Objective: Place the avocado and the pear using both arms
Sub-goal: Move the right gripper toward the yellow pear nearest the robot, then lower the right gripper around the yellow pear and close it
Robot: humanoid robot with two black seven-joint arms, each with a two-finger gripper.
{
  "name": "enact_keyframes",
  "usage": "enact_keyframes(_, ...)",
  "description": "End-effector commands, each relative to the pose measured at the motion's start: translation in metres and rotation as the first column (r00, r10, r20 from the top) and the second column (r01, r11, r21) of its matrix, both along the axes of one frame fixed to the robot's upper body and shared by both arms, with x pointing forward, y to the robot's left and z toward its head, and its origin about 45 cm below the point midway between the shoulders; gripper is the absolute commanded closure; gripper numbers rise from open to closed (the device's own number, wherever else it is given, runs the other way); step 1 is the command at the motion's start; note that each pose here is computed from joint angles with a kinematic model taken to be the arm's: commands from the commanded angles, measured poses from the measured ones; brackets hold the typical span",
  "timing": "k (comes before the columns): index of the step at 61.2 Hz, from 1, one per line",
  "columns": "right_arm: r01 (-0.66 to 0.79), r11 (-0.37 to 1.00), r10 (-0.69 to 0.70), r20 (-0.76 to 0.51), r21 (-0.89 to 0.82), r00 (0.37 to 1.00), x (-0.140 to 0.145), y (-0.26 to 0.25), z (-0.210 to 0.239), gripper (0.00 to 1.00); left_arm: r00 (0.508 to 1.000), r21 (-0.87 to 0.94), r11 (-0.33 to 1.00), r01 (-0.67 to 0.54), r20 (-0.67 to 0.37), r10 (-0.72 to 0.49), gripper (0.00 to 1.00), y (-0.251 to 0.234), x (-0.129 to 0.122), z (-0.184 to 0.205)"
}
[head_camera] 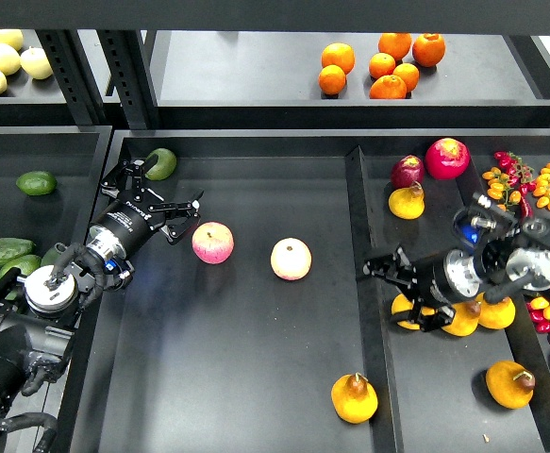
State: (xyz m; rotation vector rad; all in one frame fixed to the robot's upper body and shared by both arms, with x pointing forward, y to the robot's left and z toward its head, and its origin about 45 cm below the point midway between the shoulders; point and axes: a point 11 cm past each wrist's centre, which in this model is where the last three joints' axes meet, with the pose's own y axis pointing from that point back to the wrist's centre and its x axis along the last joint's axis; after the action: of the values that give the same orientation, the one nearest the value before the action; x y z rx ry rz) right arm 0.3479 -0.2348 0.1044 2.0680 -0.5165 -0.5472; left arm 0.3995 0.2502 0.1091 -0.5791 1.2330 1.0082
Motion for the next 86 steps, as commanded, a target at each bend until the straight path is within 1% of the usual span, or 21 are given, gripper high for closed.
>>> enact_keyframes(1, -0.053, 0.998, 0.052, -0.039, -0.022, 0.998, -0.018, 0.003, -0.012, 0.0, 1.0, 0.0, 1.0, -0.002, -0.003, 0.002, 0.01, 0.001, 0.0, -0.001)
enact_keyframes(14, -0.078, 0.997, 0.076, -0.071, -0.014, 0.995, -0.032, 0.008, -0.02, 0.0, 1.0, 0.0, 1.0, -0.002, -0.003, 0.002, 0.01, 0.001, 0.0, -0.001)
enact_keyframes(19, -0.095, 0.995, 0.093, -0.095, -0.018, 0.991, -0.043, 0.008, -0.026, 0.0, 1.0, -0.001, 1.0, -0.004, -0.002, 0.004, 0.01, 0.001, 0.0, -0.001)
enact_keyframes(20, -0.105, 0.994, 0.102, -0.111, -0.021, 0.989, -0.051, 0.006, -0.03, 0.0, 1.0, -0.001, 1.0, -0.004, -0.002, 0.004, 0.01, 0.001, 0.0, -0.001)
enact_keyframes(21, -0.107, 0.994, 0.104, -0.115, -0.022, 0.988, -0.052, 0.006, -0.031, 0.0, 1.0, -0.001, 1.0, -0.005, -0.004, 0.005, 0.01, 0.001, 0.0, -0.001)
enact_keyframes(34, -0.111, 0.993, 0.106, -0.126, -0.033, 0.986, -0.059, -0.005, -0.03, 0.0, 1.0, 0.0, 1.0, -0.004, -0.003, 0.004, 0.01, 0.001, 0.0, -0.001)
enact_keyframes(49, -0.12, 0.991, 0.109, -0.167, -0.053, 0.98, -0.075, -0.013, -0.042, 0.0, 1.0, 0.0, 1.0, -0.004, -0.004, 0.004, 0.01, 0.001, 0.0, -0.001)
enact_keyframes(64, -0.124, 0.991, 0.113, -0.176, -0.054, 0.978, -0.08, -0.011, -0.048, 0.0, 1.0, 0.0, 1.0, -0.002, -0.003, 0.002, 0.01, 0.001, 0.0, -0.001)
enact_keyframes(86, -0.121, 0.992, 0.113, -0.168, -0.038, 0.979, -0.073, 0.004, -0.052, 0.0, 1.0, -0.001, 1.0, -0.002, 0.0, 0.002, 0.01, 0.0, 0.0, 0.0)
